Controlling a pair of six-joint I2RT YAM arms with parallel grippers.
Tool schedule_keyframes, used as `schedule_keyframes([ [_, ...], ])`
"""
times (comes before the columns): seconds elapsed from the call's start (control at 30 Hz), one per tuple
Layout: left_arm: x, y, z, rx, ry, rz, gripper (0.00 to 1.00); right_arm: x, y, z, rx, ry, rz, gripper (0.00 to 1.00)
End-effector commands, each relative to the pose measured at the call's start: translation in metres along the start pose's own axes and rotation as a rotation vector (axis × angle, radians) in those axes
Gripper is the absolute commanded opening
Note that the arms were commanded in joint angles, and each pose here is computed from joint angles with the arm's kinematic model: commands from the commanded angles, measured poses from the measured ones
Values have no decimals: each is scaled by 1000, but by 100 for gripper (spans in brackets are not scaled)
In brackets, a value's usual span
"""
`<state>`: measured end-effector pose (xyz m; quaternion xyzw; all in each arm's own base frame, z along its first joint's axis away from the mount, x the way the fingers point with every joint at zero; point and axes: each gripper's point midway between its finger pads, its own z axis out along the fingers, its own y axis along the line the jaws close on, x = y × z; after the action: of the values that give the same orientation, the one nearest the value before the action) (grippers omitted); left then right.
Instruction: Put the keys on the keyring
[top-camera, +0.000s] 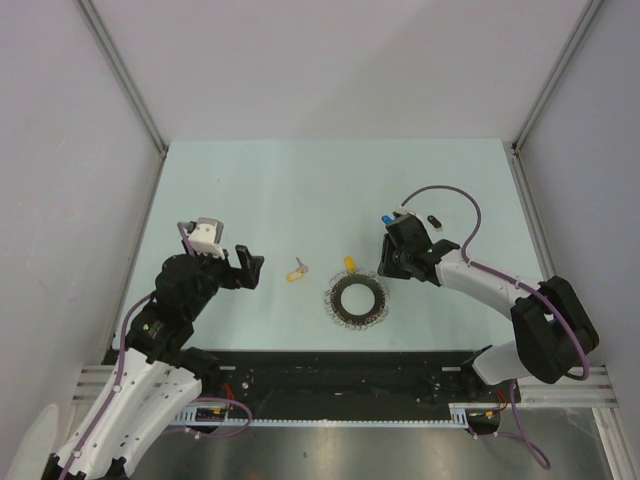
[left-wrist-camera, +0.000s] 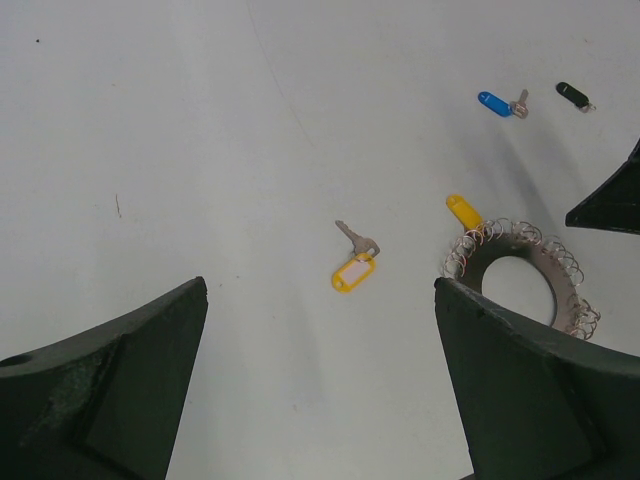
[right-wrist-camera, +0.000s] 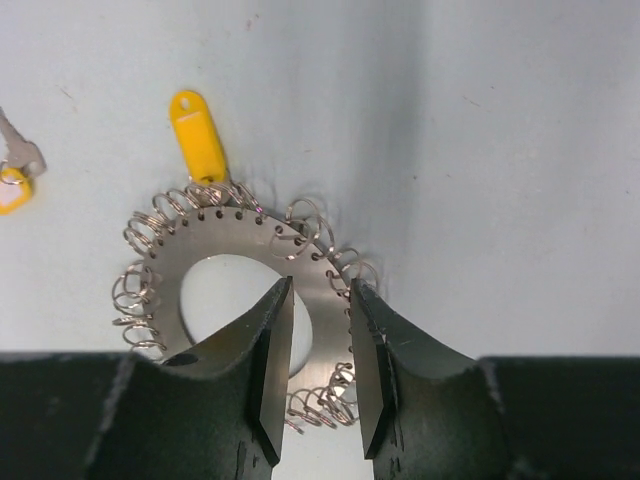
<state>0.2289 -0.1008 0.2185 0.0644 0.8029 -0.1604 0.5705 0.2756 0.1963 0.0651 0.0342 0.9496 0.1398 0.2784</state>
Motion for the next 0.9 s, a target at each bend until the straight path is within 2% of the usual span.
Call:
schedule_keyframes([
  [0.0,-22,-6,-7,28,-58,17,100,-20,21,1,-104,-33,55,33],
  [0.27,-22,-5,-8,26,-63,17,100,-8,35,20,-162,44,135,32],
  [0.53,-22,-4,-10,24,-68,17,100,8,30,40,-114,104,217,34],
  [0.87,-23,-6,-11,32,-72,15,100,1,21,48,-61,59,233,28],
])
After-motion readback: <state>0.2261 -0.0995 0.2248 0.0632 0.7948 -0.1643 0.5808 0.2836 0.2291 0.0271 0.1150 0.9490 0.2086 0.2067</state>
